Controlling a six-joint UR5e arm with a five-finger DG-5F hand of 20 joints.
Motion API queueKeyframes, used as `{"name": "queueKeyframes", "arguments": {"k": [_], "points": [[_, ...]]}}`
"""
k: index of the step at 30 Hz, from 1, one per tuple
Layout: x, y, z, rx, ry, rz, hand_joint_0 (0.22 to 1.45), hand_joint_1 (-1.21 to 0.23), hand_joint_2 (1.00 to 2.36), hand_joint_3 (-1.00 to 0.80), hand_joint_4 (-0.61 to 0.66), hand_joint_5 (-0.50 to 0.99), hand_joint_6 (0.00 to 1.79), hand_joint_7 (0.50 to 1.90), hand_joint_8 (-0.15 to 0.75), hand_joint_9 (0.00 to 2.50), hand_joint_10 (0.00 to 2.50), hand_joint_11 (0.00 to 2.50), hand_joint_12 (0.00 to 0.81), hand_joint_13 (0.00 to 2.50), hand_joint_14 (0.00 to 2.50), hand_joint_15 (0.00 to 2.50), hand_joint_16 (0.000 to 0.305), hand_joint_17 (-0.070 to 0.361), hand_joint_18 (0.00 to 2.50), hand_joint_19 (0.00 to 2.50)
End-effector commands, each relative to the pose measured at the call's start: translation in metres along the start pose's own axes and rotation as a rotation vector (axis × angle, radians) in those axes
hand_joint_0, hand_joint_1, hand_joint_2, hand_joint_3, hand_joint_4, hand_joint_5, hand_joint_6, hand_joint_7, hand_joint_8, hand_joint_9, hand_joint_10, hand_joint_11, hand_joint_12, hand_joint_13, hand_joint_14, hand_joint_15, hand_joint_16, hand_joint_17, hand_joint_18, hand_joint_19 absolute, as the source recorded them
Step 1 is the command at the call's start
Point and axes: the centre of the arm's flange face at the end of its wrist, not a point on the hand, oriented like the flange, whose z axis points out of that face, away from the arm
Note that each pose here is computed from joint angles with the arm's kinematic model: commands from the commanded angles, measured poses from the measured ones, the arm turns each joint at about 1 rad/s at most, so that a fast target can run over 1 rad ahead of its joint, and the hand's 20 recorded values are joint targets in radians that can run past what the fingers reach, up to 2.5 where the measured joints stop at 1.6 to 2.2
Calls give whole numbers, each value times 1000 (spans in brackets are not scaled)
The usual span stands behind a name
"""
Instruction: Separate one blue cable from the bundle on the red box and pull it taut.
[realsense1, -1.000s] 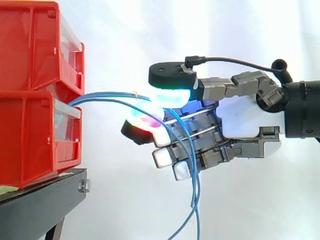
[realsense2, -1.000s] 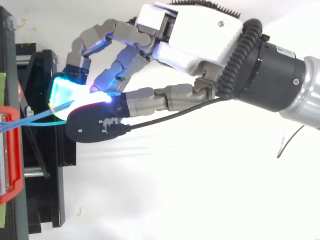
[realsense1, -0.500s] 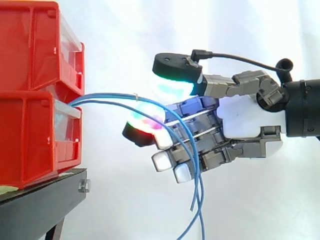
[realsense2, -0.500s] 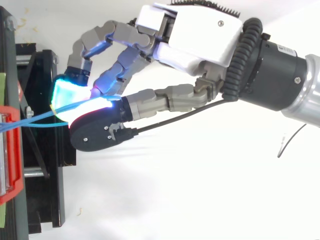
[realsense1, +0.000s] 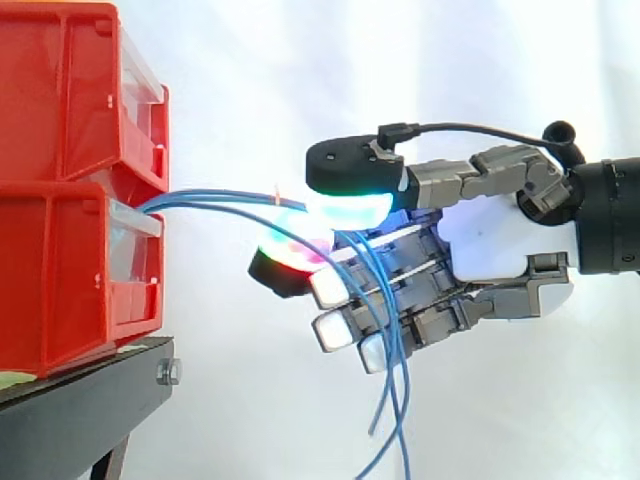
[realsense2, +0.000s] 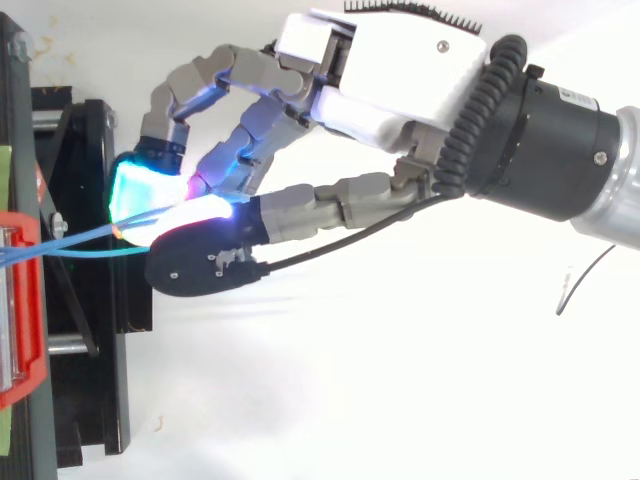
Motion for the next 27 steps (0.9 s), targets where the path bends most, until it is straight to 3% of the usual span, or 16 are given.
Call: {"name": "queueKeyframes", "arguments": {"k": [1, 6, 8, 15, 22, 27], "points": [[0, 0, 0, 0, 0, 1, 656, -915, 1014, -205, 20, -86, 933, 816, 275, 916, 17, 472, 400, 837, 21, 565, 54, 121, 775, 631], [0, 0, 0, 0, 2, 1, 693, -930, 1005, -417, 17, -93, 935, 782, 263, 895, 17, 458, 384, 826, 21, 557, 51, 116, 766, 629], [0, 1, 0, -1, 2, 1, 655, -917, 1000, -500, 60, -91, 933, 765, 260, 900, 17, 467, 382, 828, 21, 556, 51, 115, 769, 629], [0, 1, 0, 0, 3, 1, 515, -806, 1000, -500, 120, -78, 915, 795, 286, 962, 16, 454, 405, 853, 22, 559, 55, 125, 795, 640], [0, 1, 0, 2, 13, -1, 547, -642, 1002, -481, 115, -74, 906, 825, 286, 983, 18, 449, 400, 856, 21, 560, 54, 121, 775, 667], [-1, 0, 0, 7, 13, 2, 579, -734, 1010, -284, 120, -66, 903, 841, 306, 1002, 18, 439, 427, 879, 21, 546, 59, 133, 817, 648]]}}
